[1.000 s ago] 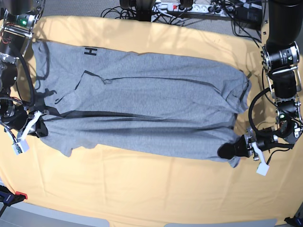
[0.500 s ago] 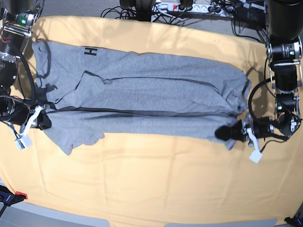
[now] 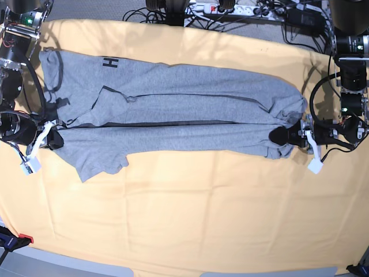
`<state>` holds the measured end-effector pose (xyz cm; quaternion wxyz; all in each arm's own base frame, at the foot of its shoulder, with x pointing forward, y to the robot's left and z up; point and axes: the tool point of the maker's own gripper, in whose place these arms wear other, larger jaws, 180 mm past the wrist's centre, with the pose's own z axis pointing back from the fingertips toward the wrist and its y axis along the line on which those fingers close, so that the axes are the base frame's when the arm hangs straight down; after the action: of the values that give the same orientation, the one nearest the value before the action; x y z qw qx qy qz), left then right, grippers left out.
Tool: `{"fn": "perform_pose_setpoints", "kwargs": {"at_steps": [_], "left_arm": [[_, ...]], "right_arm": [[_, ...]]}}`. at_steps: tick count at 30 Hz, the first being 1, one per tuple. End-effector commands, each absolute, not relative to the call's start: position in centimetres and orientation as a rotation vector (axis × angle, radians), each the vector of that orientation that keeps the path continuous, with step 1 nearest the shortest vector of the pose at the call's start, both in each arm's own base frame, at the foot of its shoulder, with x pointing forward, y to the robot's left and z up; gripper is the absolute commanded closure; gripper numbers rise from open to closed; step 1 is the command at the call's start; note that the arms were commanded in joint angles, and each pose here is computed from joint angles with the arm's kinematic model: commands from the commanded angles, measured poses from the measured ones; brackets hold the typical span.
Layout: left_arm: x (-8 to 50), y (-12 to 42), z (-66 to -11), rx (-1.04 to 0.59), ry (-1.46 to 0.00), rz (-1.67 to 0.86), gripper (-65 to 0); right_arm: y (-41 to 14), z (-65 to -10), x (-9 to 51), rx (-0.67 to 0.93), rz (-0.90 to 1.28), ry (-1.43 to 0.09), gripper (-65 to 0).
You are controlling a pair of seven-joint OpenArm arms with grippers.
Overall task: Layout the t-shirt on the table in an organized manner, then fold the t-shirt properly
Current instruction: 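Fold the side edge over toward the shirt's middle with both grippers, then release the fold and grasp the shirt's end with the right gripper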
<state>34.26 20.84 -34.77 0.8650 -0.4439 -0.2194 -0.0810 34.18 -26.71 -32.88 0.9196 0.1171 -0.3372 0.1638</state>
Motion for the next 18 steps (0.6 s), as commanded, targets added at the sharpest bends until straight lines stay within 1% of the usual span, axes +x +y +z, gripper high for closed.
{"fn": "perform_pose_setpoints", "kwargs": {"at_steps": [1, 5, 6, 7, 9, 10, 11, 12, 13, 18], "left_arm": [[35.0, 21.2, -33.6, -0.928, -0.490, -0.183, 0.0], [34.9, 21.2, -33.7, -0.928, -0.489, -0.183, 0.0], [34.9, 21.2, -33.7, -0.928, -0.489, -0.183, 0.0], [34.9, 21.2, -33.7, -0.929, -0.489, -0.183, -2.6], [34.9, 21.2, -33.7, -0.928, -0.489, -0.183, -22.7], [34.9, 21.2, -33.7, -0.928, -0.489, -0.183, -32.0], [34.9, 21.2, -33.7, -0.928, -0.489, -0.182, -39.0], [34.9, 21.2, -33.7, -0.928, -0.489, -0.182, -42.5], [34.8, 21.2, -33.8, -0.928, -0.486, -0.181, -43.5], [34.7, 21.2, -33.9, -0.929, -0.482, -0.179, -43.5]], "right_arm": [[-27.5, -30.8, 35.3, 0.210, 0.352, -0.752, 0.0], [-27.5, -30.9, 35.2, 0.210, 0.352, -0.747, 0.0], [-27.5, -30.9, 35.2, 0.210, 0.352, -0.747, -2.5], [-27.5, -30.8, 35.3, 0.209, 0.352, -0.751, -9.8], [-27.6, -30.1, 35.8, 0.203, 0.355, -0.767, -28.1], [-27.7, -29.7, 36.2, 0.201, 0.355, -0.780, -35.6], [-27.7, -29.1, 36.6, 0.201, 0.356, -0.798, -39.8], [-27.7, -28.5, 37.1, 0.199, 0.358, -0.814, -40.6], [-27.6, -27.8, 37.6, 0.199, 0.359, -0.835, -40.5], [-26.4, -24.6, 40.2, 0.244, 0.342, -1.014, -40.5]]}}
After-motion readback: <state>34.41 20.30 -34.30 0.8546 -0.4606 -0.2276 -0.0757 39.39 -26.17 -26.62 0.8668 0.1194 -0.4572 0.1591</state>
